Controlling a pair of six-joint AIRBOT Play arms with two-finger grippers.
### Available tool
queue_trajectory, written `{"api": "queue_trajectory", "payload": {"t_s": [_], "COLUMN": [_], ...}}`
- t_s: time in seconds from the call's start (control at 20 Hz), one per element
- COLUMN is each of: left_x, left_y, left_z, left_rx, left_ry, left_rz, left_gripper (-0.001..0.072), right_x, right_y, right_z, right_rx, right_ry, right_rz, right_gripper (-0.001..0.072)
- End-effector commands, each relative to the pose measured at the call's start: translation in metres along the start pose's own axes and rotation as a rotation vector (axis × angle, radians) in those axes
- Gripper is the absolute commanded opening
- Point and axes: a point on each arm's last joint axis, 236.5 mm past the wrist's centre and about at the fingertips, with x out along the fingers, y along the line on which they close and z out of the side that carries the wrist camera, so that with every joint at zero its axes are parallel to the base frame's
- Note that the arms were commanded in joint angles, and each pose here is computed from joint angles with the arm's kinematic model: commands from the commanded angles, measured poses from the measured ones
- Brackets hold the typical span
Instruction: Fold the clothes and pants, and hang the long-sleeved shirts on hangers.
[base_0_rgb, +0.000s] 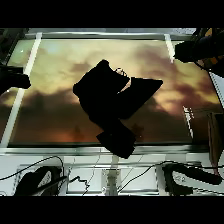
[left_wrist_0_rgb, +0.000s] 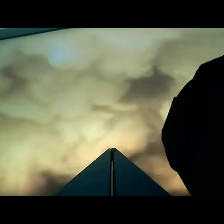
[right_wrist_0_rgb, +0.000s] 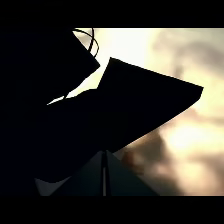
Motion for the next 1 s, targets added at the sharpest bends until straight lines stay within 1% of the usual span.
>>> {"api": "queue_trajectory", "payload": {"t_s": [0.0,0.7,0.85,0.95], "left_x": [0.000,0.000,0.004,0.014], "left_y": [0.001,0.001,-0.013,-0.011], "left_z": [0.000,0.005,0.019,0.018], "left_rx": [0.000,-0.004,-0.102,-0.112], "left_ry": [-0.001,-0.021,-0.076,-0.078], "left_rz": [0.002,0.004,-0.063,-0.058], "left_gripper": [0.0020,0.0020,0.0020,0.0021], "right_x": [0.000,0.000,0.000,-0.002], "right_y": [0.000,0.000,-0.001,-0.002], "right_z": [0.000,0.000,0.012,0.030], "right_rx": [0.000,0.000,0.000,0.000], "right_ry": [0.000,0.000,-0.049,-0.129], "right_rz": [0.001,0.001,-0.003,-0.007], "right_gripper": [0.0008,0.0008,0.0007,0.0008]}}
